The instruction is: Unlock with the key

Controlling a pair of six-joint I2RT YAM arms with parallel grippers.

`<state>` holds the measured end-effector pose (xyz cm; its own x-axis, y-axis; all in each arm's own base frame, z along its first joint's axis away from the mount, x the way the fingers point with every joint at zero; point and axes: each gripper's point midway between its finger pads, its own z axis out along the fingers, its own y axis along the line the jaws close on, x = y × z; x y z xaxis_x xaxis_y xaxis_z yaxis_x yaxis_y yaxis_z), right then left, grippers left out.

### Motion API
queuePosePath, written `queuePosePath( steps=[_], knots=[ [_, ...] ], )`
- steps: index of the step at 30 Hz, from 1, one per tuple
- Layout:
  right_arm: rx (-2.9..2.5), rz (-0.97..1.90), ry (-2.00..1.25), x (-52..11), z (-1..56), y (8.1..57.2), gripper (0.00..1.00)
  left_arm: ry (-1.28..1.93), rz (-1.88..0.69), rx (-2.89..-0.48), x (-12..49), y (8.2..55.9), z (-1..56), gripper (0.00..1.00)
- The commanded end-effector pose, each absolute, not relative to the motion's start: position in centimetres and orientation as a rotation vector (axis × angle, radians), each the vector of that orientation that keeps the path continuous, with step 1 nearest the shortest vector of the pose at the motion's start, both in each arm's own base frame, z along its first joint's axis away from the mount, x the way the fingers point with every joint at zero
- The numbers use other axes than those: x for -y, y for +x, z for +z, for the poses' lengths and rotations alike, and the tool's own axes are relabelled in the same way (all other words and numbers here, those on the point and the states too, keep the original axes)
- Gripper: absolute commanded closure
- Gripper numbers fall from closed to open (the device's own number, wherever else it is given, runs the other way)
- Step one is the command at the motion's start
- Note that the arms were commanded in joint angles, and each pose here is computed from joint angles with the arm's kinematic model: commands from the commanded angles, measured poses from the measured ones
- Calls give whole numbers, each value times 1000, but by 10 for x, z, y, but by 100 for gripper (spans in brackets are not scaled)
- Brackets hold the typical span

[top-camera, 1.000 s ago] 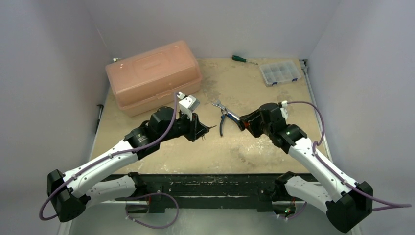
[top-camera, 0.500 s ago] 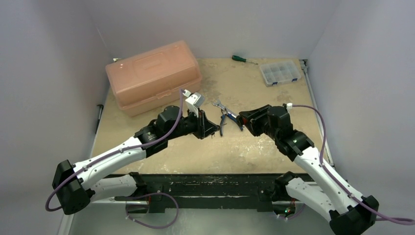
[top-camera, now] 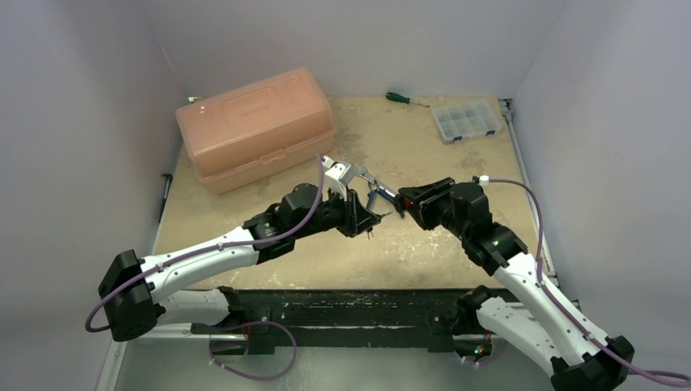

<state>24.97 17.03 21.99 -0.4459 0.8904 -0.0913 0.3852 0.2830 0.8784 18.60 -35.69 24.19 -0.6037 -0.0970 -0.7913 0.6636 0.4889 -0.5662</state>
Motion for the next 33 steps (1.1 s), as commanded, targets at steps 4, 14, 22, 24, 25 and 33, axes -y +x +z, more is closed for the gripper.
queuePosePath(
  steps=[4, 14, 22, 24, 25, 33],
  knots=[
    [-1890, 1199, 1122, -175, 245, 252, 100, 375, -1218, -1848, 371, 200, 267, 100],
    [-1890, 1194, 1113, -174, 243, 252, 100, 366, -1209, -1855, 380, 206, 265, 100],
    [-1891, 1189, 1111, -175, 240, 253, 100, 339, -1204, -1858, 384, 212, 261, 100],
    [-1893, 1190, 1108, -175, 240, 253, 100, 332, -1197, -1860, 384, 214, 260, 100],
    [-1895, 1189, 1107, -175, 240, 252, 100, 332, -1192, -1860, 385, 215, 259, 100],
    [-1901, 1186, 1104, -175, 237, 252, 100, 330, -1192, -1856, 390, 218, 258, 100]
  ],
)
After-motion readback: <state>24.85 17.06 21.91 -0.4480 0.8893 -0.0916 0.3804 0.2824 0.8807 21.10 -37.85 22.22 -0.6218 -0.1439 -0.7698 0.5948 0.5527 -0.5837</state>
